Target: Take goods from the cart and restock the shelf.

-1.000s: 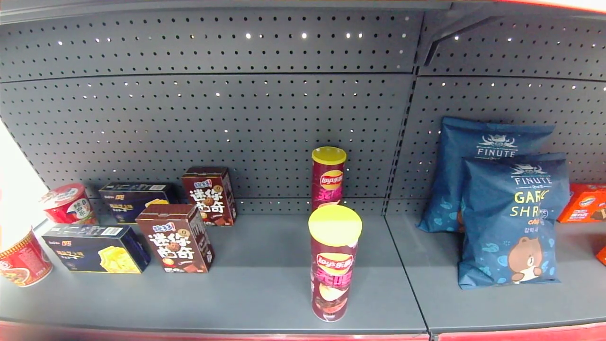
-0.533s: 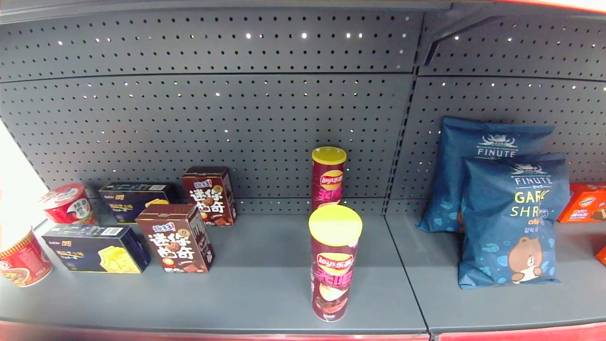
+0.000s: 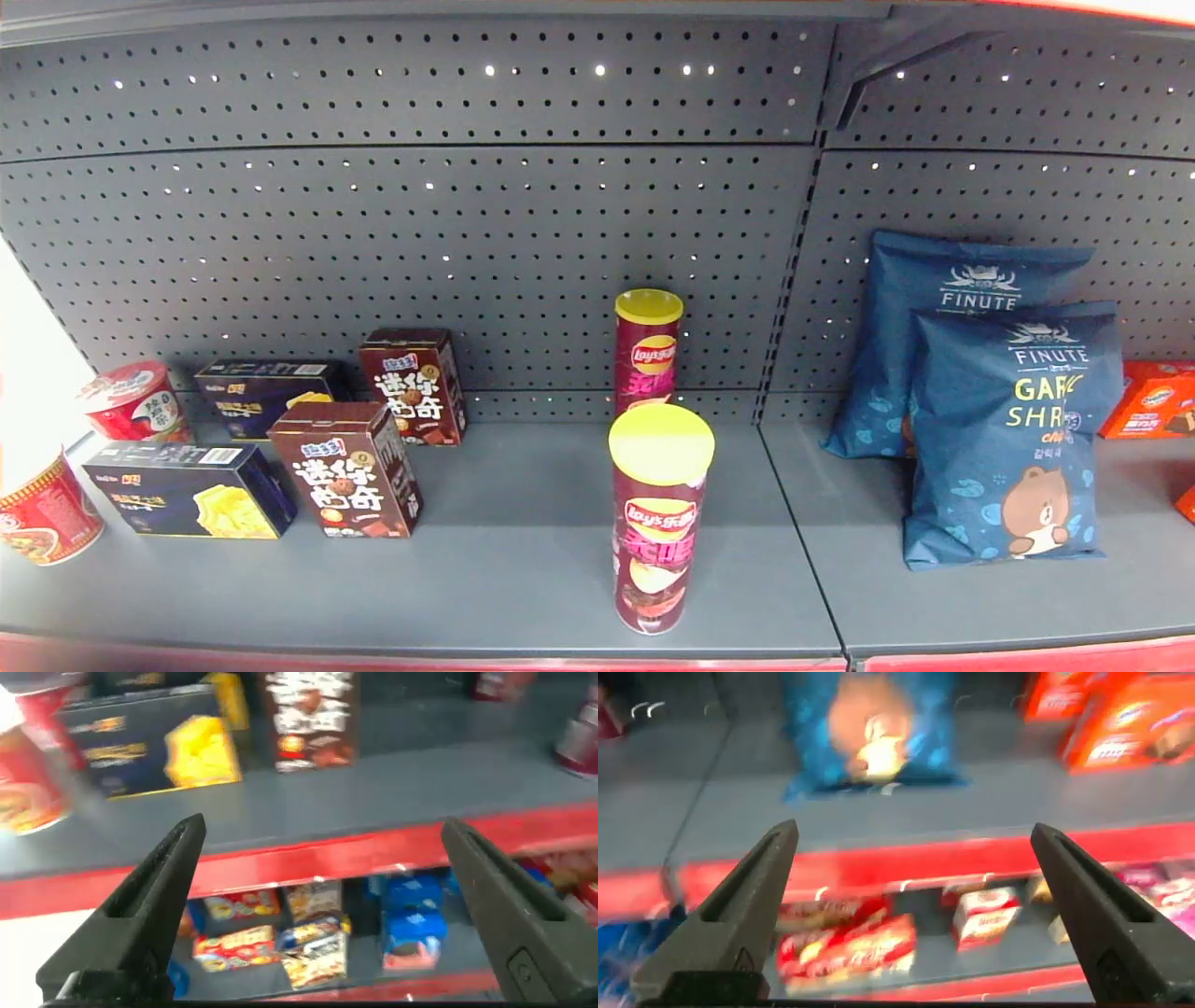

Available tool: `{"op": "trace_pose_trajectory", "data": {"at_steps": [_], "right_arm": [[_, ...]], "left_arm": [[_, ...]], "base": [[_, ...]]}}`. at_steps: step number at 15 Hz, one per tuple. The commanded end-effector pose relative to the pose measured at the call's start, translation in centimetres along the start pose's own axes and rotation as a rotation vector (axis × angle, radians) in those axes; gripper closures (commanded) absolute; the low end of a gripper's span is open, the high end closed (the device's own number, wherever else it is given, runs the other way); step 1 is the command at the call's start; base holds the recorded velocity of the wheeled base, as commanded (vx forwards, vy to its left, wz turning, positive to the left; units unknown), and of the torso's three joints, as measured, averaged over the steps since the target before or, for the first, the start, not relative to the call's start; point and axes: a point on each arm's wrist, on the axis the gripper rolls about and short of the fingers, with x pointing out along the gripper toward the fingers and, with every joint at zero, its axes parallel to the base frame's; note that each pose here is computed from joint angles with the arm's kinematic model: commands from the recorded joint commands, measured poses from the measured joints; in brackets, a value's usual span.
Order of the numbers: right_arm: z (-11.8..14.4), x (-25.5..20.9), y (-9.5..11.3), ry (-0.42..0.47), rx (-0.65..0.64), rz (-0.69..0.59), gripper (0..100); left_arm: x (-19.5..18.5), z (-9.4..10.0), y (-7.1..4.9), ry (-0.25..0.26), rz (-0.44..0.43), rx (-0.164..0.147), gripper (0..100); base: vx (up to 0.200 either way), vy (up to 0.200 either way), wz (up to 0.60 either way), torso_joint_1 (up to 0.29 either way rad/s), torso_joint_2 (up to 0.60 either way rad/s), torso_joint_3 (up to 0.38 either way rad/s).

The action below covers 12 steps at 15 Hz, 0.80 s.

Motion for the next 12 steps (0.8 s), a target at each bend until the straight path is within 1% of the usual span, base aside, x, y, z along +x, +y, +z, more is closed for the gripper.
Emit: {"op": "trace_pose_trajectory", "data": {"at_steps": [1,2,3,5,8,10,12], "right_arm": [[-0.15,0.28,0.04,0.048,-0.003,-0.035,0],[-0.19,0.21,0.15,0.05,-0.004,0.002,0],[-0.23,0.03,0.21,0.023,-0.004,0.033,0],[-0.22,0.07,-0.04,0.022,0.023,-0.079,0],[-0.2,0.09,0.15,0.016,0.065,0.008,0],[-0.17,0.07,0.18,0.016,0.065,0.019,0],[-0.17,0.06,0.32,0.019,0.059,0.082,0]], "left_arm": [[-0.2,-0.1,0.01,-0.028,0.015,-0.003,0],[-0.2,-0.1,0.01,-0.028,0.015,-0.003,0],[-0.2,-0.1,0.01,-0.028,0.015,-0.003,0],[-0.2,-0.1,0.01,-0.028,0.015,-0.002,0],[-0.2,-0.1,0.0,-0.028,0.011,0.002,0],[-0.2,-0.1,0.0,-0.028,0.011,0.0,0],[-0.2,-0.1,0.0,-0.028,0.011,-0.005,0]], "base": [[0.0,0.0,0.0,0.0,0.0,0.0],[0.0,0.0,0.0,0.0,0.0,0.0],[0.0,0.0,0.0,0.0,0.0,0.0],[0.0,0.0,0.0,0.0,0.0,0.0],[0.0,0.0,0.0,0.0,0.0,0.0],[0.0,0.0,0.0,0.0,0.0,0.0],[0.0,0.0,0.0,0.0,0.0,0.0]]}}
